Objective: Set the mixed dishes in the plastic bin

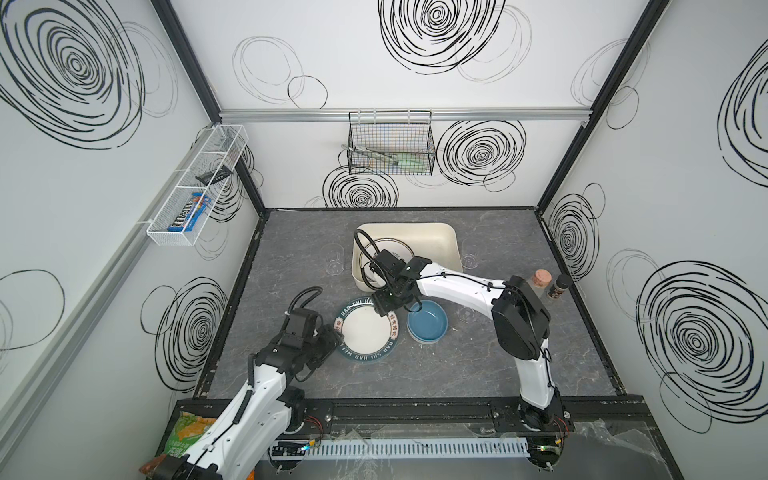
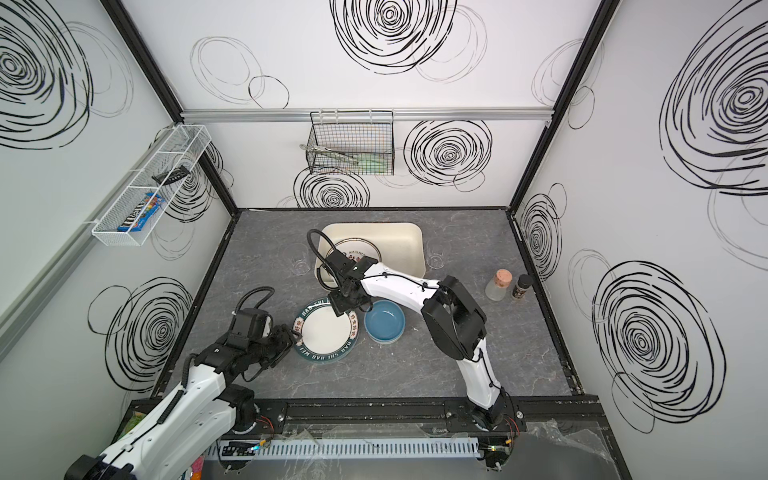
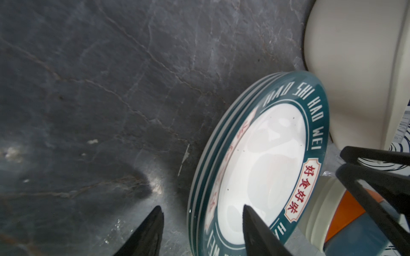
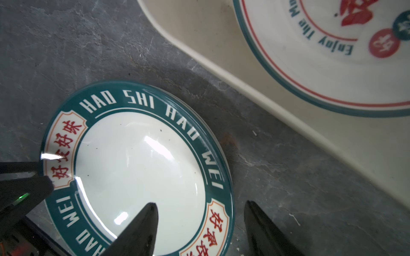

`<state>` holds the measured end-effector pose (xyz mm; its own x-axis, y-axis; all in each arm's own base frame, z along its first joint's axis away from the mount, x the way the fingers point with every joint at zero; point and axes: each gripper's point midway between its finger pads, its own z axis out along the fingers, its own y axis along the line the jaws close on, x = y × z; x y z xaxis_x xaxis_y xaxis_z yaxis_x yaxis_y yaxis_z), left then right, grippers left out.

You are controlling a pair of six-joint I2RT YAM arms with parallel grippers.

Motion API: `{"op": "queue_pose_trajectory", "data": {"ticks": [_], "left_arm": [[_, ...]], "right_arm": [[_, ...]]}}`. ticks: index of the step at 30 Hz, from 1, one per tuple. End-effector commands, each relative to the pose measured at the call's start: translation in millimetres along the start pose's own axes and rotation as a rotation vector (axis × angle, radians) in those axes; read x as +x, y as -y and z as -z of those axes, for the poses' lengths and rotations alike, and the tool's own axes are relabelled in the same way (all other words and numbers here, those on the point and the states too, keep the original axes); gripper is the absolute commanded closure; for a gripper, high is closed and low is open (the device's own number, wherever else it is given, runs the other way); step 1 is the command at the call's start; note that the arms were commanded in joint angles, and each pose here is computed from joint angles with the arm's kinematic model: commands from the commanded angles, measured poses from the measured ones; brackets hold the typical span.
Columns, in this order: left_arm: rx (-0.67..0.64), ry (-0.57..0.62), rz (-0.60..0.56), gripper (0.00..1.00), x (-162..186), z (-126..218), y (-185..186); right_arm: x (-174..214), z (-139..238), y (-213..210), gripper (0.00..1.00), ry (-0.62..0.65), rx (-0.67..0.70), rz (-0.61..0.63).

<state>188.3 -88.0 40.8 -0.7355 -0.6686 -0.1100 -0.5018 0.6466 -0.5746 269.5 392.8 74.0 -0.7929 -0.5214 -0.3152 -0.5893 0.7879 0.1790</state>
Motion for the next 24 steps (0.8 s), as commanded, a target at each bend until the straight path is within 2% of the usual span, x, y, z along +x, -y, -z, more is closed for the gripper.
{"op": "queue_pose_trajectory", "data": {"ticks": [1, 24], "left_arm": [[0.017, 0.003, -0.005, 0.4, -0.5, -2.1, 3.0], [0.018, 0.002, -0.003, 0.41, -0.2, -3.4, 2.5]], "right_arm": [[2.5, -2.4, -1.2, 0.33, -0.03, 0.011, 0.015], [3.4, -16.7, -3.4, 0.33, -0.056, -0.007, 0.018]]}}
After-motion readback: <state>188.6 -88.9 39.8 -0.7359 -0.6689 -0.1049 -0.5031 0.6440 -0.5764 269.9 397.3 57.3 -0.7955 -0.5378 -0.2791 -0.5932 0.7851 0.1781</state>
